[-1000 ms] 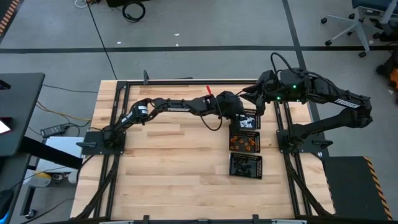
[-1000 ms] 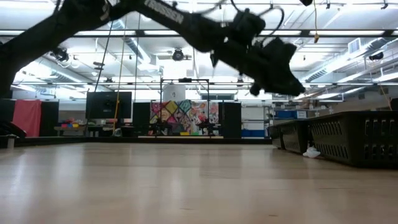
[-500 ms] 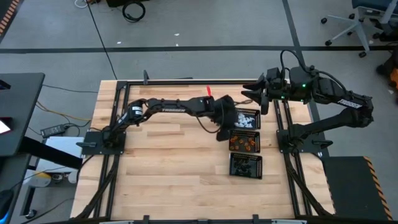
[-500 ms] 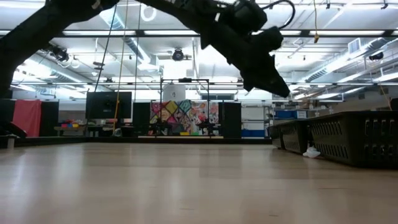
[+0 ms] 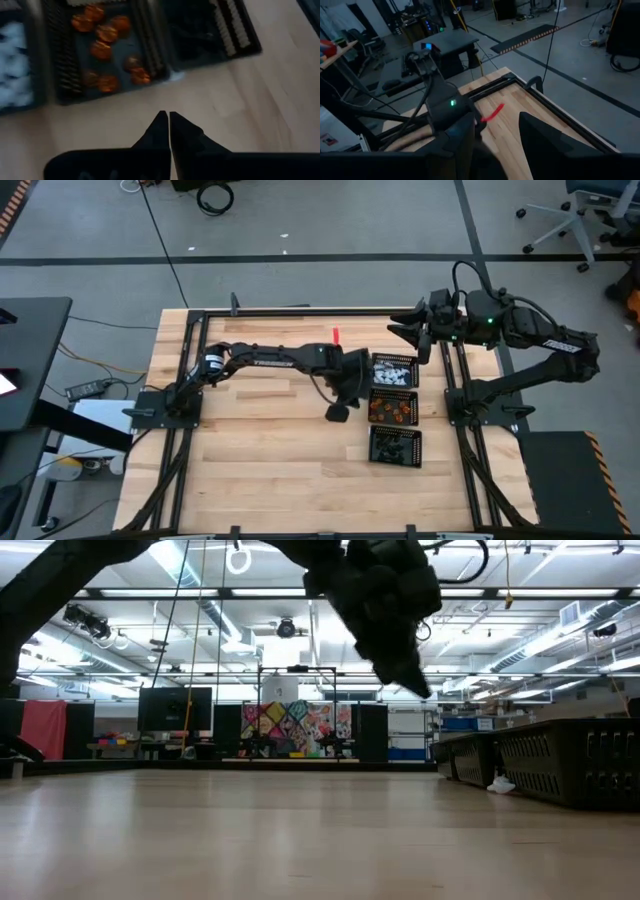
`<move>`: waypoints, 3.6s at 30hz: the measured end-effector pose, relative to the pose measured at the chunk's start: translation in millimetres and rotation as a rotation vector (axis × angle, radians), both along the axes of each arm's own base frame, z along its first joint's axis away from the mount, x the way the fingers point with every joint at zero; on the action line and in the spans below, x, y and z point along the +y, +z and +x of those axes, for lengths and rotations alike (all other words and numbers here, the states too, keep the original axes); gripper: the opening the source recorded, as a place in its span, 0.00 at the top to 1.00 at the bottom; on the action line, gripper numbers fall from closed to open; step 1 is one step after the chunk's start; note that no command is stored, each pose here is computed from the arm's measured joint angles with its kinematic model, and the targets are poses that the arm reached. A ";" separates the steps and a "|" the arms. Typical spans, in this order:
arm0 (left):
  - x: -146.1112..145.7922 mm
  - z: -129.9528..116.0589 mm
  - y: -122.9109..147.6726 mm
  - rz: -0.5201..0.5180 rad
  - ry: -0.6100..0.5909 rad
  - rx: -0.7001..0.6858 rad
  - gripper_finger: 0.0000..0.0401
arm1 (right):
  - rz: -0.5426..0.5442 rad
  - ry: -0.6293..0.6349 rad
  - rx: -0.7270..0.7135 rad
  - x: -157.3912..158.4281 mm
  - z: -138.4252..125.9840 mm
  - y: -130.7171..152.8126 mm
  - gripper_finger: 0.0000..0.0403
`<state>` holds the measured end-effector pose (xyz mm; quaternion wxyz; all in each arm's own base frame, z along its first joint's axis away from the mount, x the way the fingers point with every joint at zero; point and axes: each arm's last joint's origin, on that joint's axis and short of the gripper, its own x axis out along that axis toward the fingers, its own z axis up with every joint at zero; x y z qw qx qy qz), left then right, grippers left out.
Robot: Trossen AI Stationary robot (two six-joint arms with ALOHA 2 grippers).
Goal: Sort Halloween decoration
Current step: Put the white ghost toy into the top black bin
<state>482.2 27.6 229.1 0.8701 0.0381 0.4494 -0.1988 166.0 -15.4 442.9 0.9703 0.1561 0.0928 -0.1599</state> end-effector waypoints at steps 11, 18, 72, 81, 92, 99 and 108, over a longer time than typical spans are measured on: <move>-21.7 -82.6 -22.8 -0.122 0.116 -0.178 1.00 | -0.006 0.005 -0.046 6.7 2.8 4.0 0.60; -53.5 -92.7 -59.0 -0.224 0.267 -0.395 0.97 | -0.007 -0.013 -0.055 6.5 9.8 3.9 0.60; -123.6 -6.9 -154.3 -0.132 0.716 -0.514 0.37 | 0.053 0.107 -0.061 23.4 36.8 -2.5 0.60; -121.8 -9.4 -158.6 -0.048 0.693 -0.463 0.52 | 0.039 0.112 -0.059 23.4 36.8 -2.4 0.60; -123.3 -10.7 -161.1 0.059 0.588 -0.473 0.76 | 0.029 0.122 -0.053 23.6 36.8 -2.6 0.60; -123.5 -10.3 -155.5 0.036 0.588 -0.482 0.87 | 0.061 0.140 -0.031 24.3 36.4 -5.3 0.60; -124.7 -13.6 -145.6 0.053 0.557 -0.436 0.94 | 0.072 0.147 0.027 24.8 40.2 -12.1 0.60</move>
